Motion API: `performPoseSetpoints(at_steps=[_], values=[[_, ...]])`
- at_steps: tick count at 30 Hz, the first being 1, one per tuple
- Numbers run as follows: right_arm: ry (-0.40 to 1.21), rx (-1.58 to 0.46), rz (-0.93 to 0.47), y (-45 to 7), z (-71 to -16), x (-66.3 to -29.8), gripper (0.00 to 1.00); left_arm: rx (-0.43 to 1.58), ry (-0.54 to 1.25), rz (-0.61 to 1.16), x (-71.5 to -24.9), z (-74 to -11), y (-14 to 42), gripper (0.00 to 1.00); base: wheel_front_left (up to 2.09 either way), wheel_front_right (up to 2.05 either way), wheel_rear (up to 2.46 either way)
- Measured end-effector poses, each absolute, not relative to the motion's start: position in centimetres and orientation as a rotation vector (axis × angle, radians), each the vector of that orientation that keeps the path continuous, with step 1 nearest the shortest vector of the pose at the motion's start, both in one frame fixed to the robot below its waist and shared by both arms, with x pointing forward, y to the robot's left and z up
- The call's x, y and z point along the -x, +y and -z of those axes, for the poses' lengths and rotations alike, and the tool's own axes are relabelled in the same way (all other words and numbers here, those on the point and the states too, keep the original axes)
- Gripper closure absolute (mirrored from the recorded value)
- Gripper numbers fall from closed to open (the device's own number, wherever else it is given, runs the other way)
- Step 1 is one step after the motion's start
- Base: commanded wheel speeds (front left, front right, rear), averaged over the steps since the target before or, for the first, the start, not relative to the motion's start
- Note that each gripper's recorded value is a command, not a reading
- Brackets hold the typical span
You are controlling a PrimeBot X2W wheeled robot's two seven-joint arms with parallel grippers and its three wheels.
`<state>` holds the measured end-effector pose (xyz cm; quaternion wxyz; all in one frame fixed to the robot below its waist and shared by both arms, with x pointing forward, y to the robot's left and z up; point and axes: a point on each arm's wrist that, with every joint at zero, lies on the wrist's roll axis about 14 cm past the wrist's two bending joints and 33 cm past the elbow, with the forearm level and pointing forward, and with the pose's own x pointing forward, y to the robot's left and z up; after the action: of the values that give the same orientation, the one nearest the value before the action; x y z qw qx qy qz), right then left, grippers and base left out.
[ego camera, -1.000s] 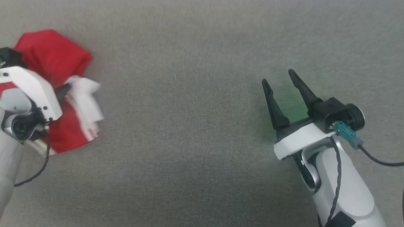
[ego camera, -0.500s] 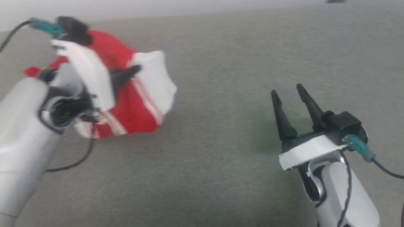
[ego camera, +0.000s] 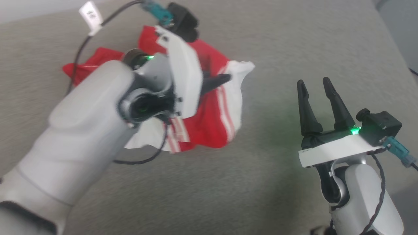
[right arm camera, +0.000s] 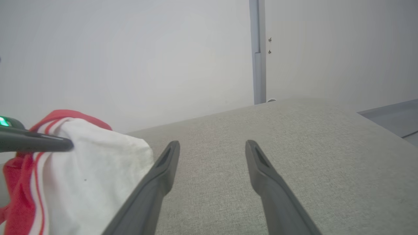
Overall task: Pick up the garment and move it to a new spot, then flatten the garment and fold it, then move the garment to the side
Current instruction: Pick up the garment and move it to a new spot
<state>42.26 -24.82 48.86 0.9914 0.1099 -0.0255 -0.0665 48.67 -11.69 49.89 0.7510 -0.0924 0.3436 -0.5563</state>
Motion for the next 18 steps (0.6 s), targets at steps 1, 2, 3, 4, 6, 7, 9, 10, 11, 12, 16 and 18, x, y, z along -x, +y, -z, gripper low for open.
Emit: performPoseSetpoints(at_steps=[1,2,3,4,6,7,9,10,11,12,16,18], values=[[-0.048,-0.223,0.152,-25.4,-48.7,-41.9,0.00,0.214,0.758,1.240,-48.4,-49.7,-12.8,1.00,0.00,0.00,0.00],[-0.043,-0.226,0.170,-25.9,-48.6,-41.6,0.00,0.227,0.765,1.258,-48.4,-49.5,-13.8,1.00,0.00,0.00,0.00],[-0.038,-0.225,0.187,-26.5,-48.4,-41.3,0.00,0.225,0.770,1.277,-48.2,-49.3,-14.6,1.00,0.00,0.00,0.00],[-0.034,-0.225,0.204,-27.0,-48.3,-40.9,0.00,0.221,0.783,1.284,-48.3,-48.7,-15.2,1.00,0.00,0.00,0.00],[-0.027,-0.228,0.233,-27.8,-48.1,-40.3,0.00,0.196,0.829,1.281,-48.5,-46.8,-15.7,1.00,0.00,0.00,0.00],[-0.023,-0.227,0.246,-28.2,-48.1,-40.0,0.00,0.174,0.853,1.274,-48.6,-45.7,-15.8,1.00,0.00,0.00,0.00],[-0.017,-0.228,0.273,-28.9,-47.9,-39.4,0.00,0.130,0.903,1.253,-49.1,-43.5,-15.6,1.00,0.00,0.00,0.00],[-0.015,-0.227,0.284,-29.2,-47.9,-39.1,0.00,0.110,0.925,1.246,-49.3,-42.6,-15.5,1.00,0.00,0.00,0.00],[-0.014,-0.224,0.294,-29.5,-47.9,-38.8,0.00,0.086,0.943,1.238,-49.5,-41.7,-15.4,1.00,0.00,0.00,0.00],[-0.013,-0.223,0.303,-29.8,-48.0,-38.6,0.00,0.044,0.949,1.230,-49.7,-40.9,-15.2,1.00,0.00,0.00,0.00],[-0.006,-0.221,0.333,-30.5,-47.9,-37.7,0.00,-0.094,0.948,1.230,-50.3,-38.9,-15.1,1.00,0.00,0.00,0.00],[-0.003,-0.224,0.339,-30.6,-47.8,-37.6,0.00,-0.138,0.943,1.234,-50.4,-38.2,-15.1,1.00,0.00,0.00,0.00]])
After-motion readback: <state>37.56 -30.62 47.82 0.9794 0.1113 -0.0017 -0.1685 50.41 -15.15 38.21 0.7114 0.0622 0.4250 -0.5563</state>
